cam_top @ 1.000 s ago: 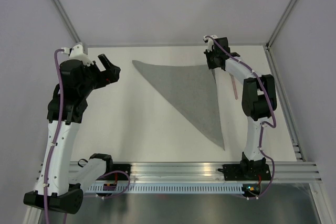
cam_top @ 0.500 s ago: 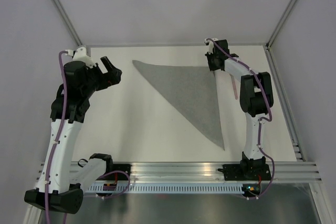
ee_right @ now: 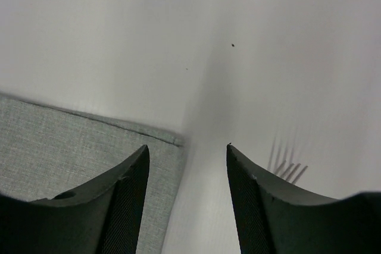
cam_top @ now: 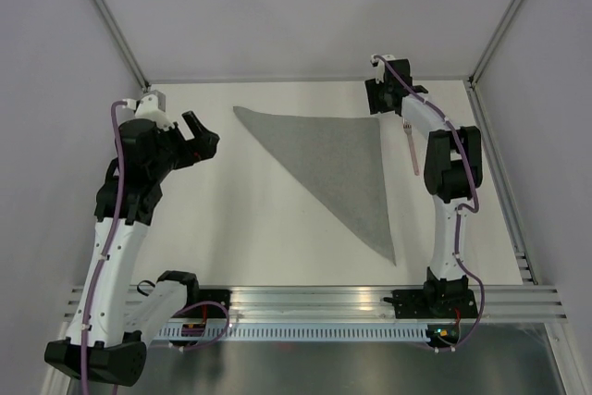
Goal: Fold the napkin, place the utensils inside, and roll it up
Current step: Fold the napkin, then grab a utensil with the right arm
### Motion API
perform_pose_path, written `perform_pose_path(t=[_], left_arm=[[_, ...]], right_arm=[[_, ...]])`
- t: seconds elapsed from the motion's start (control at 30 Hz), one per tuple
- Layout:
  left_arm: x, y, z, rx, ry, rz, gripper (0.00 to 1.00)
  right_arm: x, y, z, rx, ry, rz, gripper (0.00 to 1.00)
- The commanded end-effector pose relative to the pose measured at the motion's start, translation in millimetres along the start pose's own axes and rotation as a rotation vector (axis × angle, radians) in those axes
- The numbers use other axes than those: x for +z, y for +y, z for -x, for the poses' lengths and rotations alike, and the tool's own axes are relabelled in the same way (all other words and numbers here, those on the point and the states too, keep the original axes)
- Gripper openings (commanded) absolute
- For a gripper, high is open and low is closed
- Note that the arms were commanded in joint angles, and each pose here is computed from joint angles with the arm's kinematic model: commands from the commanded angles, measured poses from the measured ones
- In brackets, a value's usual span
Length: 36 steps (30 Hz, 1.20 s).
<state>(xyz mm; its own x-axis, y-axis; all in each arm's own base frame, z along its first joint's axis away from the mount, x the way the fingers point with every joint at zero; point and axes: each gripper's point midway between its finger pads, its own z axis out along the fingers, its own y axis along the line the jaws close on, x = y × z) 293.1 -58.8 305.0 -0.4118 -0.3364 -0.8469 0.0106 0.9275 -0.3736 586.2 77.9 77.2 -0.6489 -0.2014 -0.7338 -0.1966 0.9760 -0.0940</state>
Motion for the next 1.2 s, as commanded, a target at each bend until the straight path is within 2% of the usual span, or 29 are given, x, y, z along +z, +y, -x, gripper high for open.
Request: perform_pose_path(t=[0.0,0.03,0.07,0.1,0.13,0.23,0.4,0.57,1.17], left_arm=[[-3,-9,-5,-0.001,-0.016,-0.068,1.0],[-4,-8,-8,0.007,-0.017,-0.075,1.0],[-8,-9,-8,0.012,-0.029,-0.085,1.0],[-7,-6,-14,0.017,-0.022,-0.08,1.0],[-7,-5,-16,0.019,-0.021,-0.08,1.0],[-9,-4,-24,0.031,-0.023,-0.097,1.0],[-8,-3,-31,0.043,-0.017,-0.107,1.0],[-10,-3,-32,0.054,-0.022,-0.111,1.0],[-7,0,-36,0.055,-0.007,-0.1,1.0]], right_arm=[[-31,-25,4,0.057,0.015,-0.029,0.6],[-48,-30,10,0.065,-0.006,-0.03,0.6],[-49,-40,-19,0.082,0.049,-0.036,0.58],[-62,-48,-18,0.085,0.037,-0.047,0.58],[-64,-52,-42,0.094,0.085,-0.05,0.58],[-76,-73,-72,0.147,0.128,-0.032,0.52],[-82,-92,-100,0.173,0.168,-0.045,0.52],[-80,-83,-110,0.188,0.189,0.004,0.52],[-58,-76,-130,0.183,0.258,0.008,0.51]])
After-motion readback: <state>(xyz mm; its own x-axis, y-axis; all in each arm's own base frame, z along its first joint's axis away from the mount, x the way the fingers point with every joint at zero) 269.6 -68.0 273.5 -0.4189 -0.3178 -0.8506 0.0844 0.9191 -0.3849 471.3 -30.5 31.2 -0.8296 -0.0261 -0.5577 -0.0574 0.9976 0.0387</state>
